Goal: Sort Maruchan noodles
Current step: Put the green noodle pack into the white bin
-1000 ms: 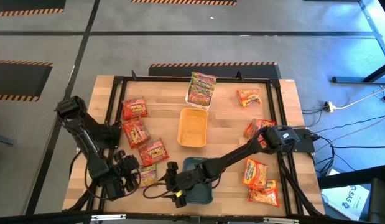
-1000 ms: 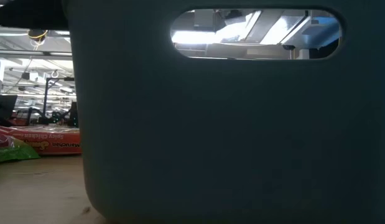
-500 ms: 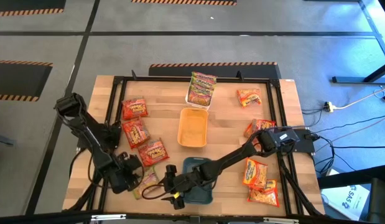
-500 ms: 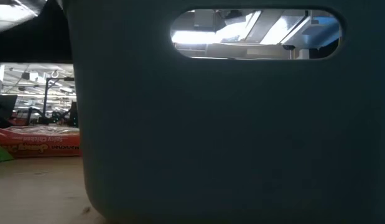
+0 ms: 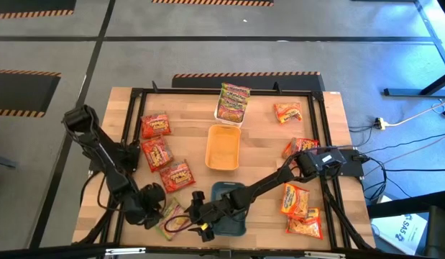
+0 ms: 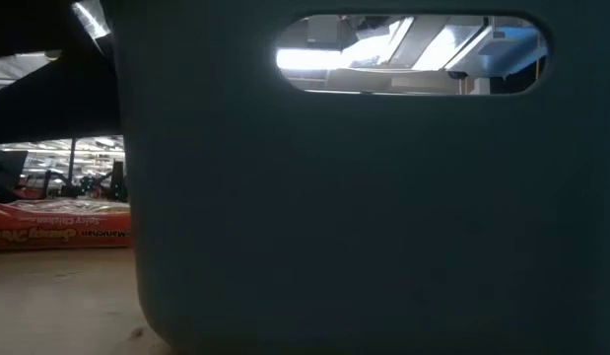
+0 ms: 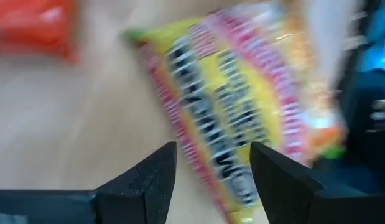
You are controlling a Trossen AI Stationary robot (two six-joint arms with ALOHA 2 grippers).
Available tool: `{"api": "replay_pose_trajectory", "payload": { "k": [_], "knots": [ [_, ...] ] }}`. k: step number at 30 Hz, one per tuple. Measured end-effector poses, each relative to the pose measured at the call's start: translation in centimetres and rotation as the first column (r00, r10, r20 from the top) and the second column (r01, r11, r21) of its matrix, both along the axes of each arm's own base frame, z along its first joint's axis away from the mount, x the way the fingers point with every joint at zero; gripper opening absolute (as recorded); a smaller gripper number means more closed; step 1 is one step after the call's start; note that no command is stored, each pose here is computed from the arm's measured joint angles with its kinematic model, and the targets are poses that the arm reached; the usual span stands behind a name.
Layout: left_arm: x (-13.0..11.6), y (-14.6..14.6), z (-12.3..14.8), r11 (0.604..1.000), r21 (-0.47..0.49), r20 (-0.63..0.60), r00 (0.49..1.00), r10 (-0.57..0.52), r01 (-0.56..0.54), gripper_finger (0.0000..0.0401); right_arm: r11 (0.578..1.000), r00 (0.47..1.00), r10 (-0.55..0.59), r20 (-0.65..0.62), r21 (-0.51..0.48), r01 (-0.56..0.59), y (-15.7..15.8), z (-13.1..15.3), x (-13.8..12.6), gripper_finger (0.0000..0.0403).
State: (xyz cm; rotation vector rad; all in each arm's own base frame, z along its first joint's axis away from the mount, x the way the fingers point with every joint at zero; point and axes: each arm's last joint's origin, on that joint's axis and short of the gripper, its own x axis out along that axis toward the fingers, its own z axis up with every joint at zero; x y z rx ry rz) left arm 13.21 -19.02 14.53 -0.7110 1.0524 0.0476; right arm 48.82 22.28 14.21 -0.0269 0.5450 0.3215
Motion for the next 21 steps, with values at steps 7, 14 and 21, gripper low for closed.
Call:
{"api": "replay_pose_trajectory", "payload": {
  "k": [7, 14, 21],
  "knots": [
    [0.0, 0.1, 1.5, 0.992, -0.112, 0.038, 0.997, 0.07, -0.065, 0.0197, 1.0, 1.0, 0.004, 0.0, -0.015, -0.004, 0.0, -0.1, 0.0, 0.0307],
    [0.2, 0.3, 1.2, 0.986, -0.101, 0.019, 0.991, 0.132, -0.129, 0.0204, 1.0, 1.0, 0.016, -0.002, -0.005, -0.016, 0.0, 0.0, 0.0, 0.0307],
    [0.1, 0.3, 0.4, 0.972, -0.126, -0.091, 0.978, 0.188, -0.199, 0.0212, 1.0, 1.0, 0.018, -0.003, -0.004, -0.018, 0.0, 0.0, 0.0, 0.0307]
  ]
}}
